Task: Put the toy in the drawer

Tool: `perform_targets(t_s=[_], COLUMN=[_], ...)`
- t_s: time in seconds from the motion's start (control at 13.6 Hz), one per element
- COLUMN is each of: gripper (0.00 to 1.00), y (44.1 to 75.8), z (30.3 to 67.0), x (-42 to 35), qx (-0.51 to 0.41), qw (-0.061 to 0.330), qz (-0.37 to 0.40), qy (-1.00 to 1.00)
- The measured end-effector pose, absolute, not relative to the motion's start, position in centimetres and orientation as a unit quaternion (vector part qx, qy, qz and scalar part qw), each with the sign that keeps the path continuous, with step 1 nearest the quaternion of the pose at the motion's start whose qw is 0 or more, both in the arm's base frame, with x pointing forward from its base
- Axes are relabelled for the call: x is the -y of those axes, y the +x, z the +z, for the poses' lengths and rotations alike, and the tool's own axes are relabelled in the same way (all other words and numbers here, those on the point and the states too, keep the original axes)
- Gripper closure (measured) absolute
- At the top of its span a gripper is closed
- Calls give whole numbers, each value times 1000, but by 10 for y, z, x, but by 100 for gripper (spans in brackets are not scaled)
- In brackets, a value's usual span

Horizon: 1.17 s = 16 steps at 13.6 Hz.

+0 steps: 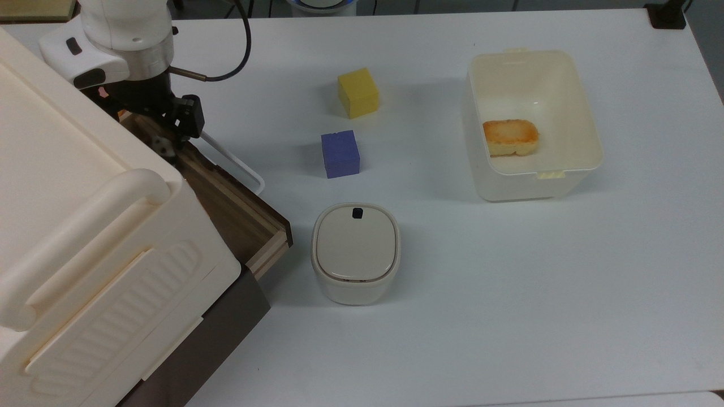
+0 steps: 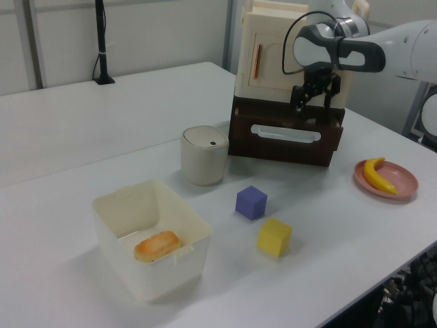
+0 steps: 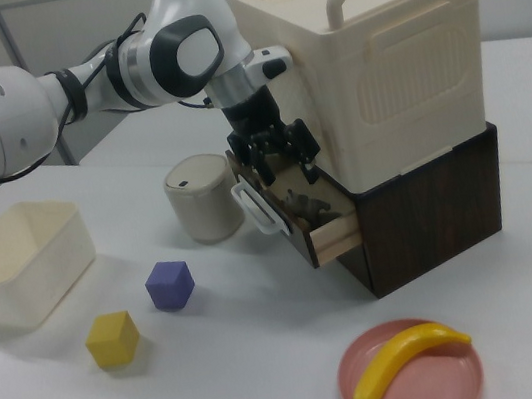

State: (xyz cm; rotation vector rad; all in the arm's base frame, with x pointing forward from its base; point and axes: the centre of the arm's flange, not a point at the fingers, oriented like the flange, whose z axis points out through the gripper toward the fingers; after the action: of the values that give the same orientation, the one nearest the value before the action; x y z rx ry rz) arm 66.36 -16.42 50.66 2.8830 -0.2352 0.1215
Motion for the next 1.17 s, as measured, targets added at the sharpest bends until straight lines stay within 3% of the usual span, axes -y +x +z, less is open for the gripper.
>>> perform_targets(t_s=[0.73, 1.17], gripper=[0, 0], y=[667, 653], z=[514, 569], x=[146, 80], qx=[68, 34], qw=[121, 120], qz=[49, 64], qy=[989, 990])
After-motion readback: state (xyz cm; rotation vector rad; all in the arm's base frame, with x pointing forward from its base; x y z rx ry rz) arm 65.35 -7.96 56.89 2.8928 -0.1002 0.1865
